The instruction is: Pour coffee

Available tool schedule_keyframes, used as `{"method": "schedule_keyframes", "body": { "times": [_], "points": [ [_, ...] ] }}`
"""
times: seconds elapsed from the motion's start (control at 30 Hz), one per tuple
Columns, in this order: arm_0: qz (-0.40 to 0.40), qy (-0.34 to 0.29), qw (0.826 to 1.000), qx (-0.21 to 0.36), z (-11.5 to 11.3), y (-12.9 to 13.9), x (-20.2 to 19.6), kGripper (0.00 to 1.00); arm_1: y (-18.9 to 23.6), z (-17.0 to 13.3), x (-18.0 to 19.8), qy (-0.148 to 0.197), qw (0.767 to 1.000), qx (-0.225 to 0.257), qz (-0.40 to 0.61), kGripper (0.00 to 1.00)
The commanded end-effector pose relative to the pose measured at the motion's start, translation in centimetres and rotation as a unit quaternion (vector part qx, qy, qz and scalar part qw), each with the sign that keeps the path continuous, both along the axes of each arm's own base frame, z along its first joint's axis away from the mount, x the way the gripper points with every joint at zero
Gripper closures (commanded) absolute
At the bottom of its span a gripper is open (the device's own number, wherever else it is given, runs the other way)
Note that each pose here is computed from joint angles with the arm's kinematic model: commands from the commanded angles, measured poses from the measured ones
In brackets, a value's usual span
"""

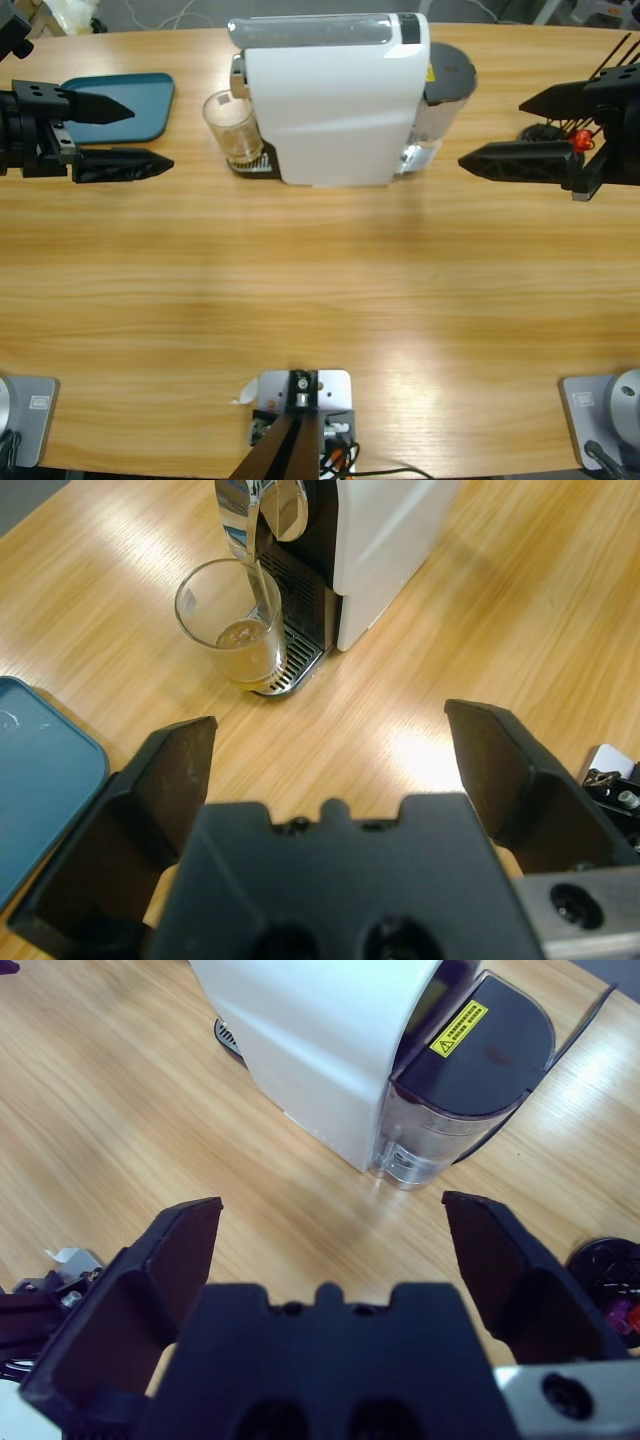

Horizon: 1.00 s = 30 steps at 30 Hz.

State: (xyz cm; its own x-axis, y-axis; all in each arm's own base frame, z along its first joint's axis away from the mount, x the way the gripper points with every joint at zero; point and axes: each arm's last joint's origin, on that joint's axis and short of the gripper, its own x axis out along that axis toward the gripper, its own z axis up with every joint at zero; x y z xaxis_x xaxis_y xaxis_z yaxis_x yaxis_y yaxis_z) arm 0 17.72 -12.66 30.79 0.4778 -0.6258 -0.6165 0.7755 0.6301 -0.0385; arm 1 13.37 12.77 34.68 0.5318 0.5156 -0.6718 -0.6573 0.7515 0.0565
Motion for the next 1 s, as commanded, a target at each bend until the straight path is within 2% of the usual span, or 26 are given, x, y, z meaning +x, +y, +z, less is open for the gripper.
{"method": "schedule_keyframes", "body": {
  "times": [0.03, 0.67, 0.83, 1.0],
  "points": [
    [-0.009, 0.004, 1.0, 0.001, -1.0, 0.4, -0.4, 0.0, 0.1, -0.9, 0.7, 0.009, 1.0, -0.013, -0.012, 0.0],
    [0.008, -0.004, 1.0, -0.004, -0.6, 1.2, -0.4, 0.0, 0.0, -1.1, 0.5, 0.013, 1.0, -0.016, -0.012, 0.0],
    [0.01, 0.006, 1.0, 0.002, -1.1, 1.0, 0.1, 0.0, 0.1, -1.4, 0.6, 0.017, 1.0, -0.02, -0.011, 0.0],
    [0.009, 0.005, 1.0, 0.01, -2.2, 0.3, 2.4, 0.0, 0.5, -1.5, 1.0, 0.029, 0.999, -0.023, -0.006, 0.0]
  ]
}}
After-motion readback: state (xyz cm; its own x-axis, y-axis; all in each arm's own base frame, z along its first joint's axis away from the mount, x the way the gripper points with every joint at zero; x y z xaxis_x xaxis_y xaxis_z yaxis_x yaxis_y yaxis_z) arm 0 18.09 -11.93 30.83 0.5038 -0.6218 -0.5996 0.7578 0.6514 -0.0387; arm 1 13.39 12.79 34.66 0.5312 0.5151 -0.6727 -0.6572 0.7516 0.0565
